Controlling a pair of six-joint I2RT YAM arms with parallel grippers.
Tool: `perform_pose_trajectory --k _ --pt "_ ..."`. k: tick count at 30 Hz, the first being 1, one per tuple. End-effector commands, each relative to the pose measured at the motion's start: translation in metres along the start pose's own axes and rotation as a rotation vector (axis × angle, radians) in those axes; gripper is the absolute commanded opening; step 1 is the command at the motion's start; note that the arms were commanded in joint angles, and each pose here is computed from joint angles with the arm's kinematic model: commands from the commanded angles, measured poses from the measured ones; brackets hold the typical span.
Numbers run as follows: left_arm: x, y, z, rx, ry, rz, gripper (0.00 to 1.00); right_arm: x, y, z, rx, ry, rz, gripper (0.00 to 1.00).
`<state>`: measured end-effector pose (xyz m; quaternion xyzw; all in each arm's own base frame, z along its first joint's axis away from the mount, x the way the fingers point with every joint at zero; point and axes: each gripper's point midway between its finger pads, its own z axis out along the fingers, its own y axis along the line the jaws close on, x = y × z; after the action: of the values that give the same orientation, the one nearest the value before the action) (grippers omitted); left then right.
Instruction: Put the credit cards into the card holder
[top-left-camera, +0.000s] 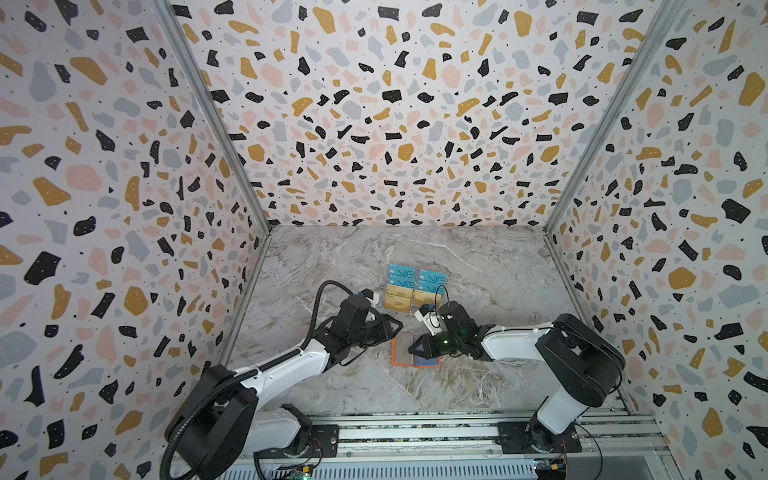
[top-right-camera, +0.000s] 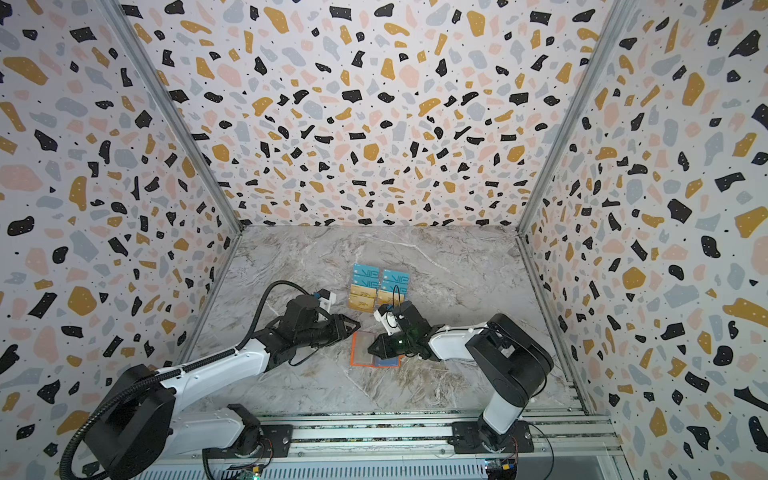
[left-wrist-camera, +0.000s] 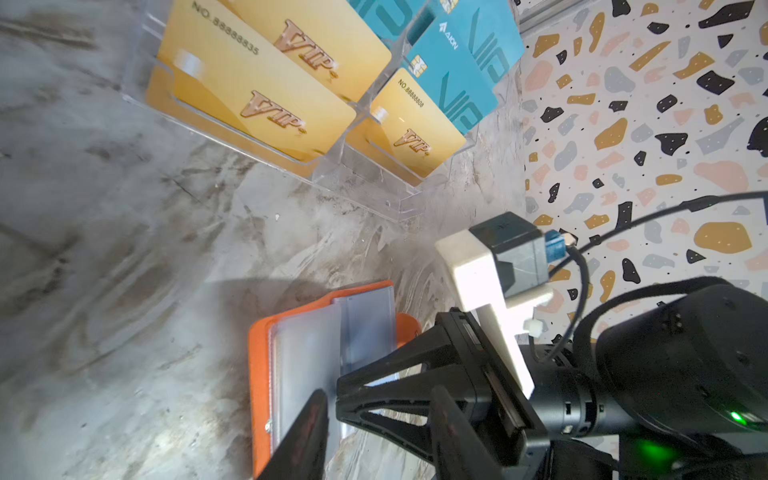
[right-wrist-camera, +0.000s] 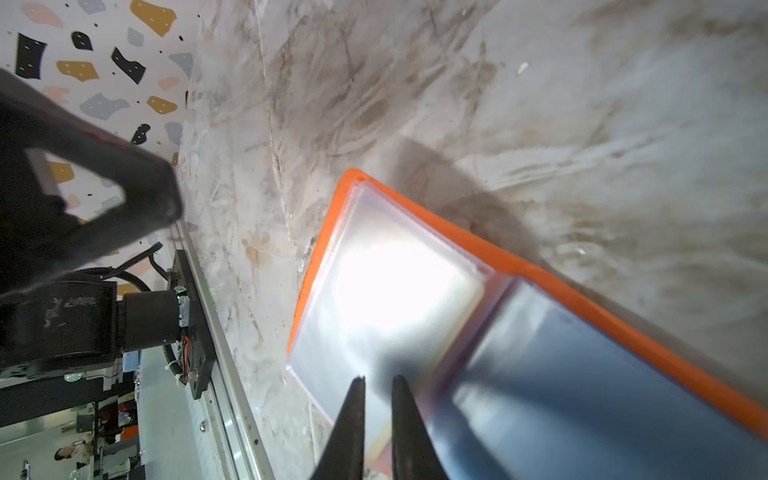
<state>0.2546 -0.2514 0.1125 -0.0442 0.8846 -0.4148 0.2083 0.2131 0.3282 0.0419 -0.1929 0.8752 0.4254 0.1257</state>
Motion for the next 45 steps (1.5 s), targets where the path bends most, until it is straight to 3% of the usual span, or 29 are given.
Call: perform_pose_trajectory --k 1,19,26,33,40,45 --pt "0.014 0.008 0.002 0.002 0.049 0.013 0.37 -0.013 0.013 0.002 -0.030 -0.025 -0.026 0.16" --pt "0.039 0.039 0.036 -0.051 0.151 0.045 0.18 -0.011 0.008 0.013 0.007 -0.008 -0.004 0.18" --pt "0.052 0.071 0.039 -0.166 0.180 0.047 0.13 -0.021 0.014 0.007 0.022 -0.031 -0.046 0.18" --pt "0.054 0.078 0.039 -0.188 0.183 0.048 0.13 -0.068 0.033 -0.019 0.070 -0.105 -0.226 0.29" --pt "0.055 0.080 0.038 -0.195 0.185 0.050 0.14 -0.131 0.018 -0.049 0.192 -0.134 -0.356 0.39" --pt "0.055 0.078 0.038 -0.191 0.182 0.053 0.14 -0.158 0.000 -0.050 0.227 -0.087 -0.390 0.39"
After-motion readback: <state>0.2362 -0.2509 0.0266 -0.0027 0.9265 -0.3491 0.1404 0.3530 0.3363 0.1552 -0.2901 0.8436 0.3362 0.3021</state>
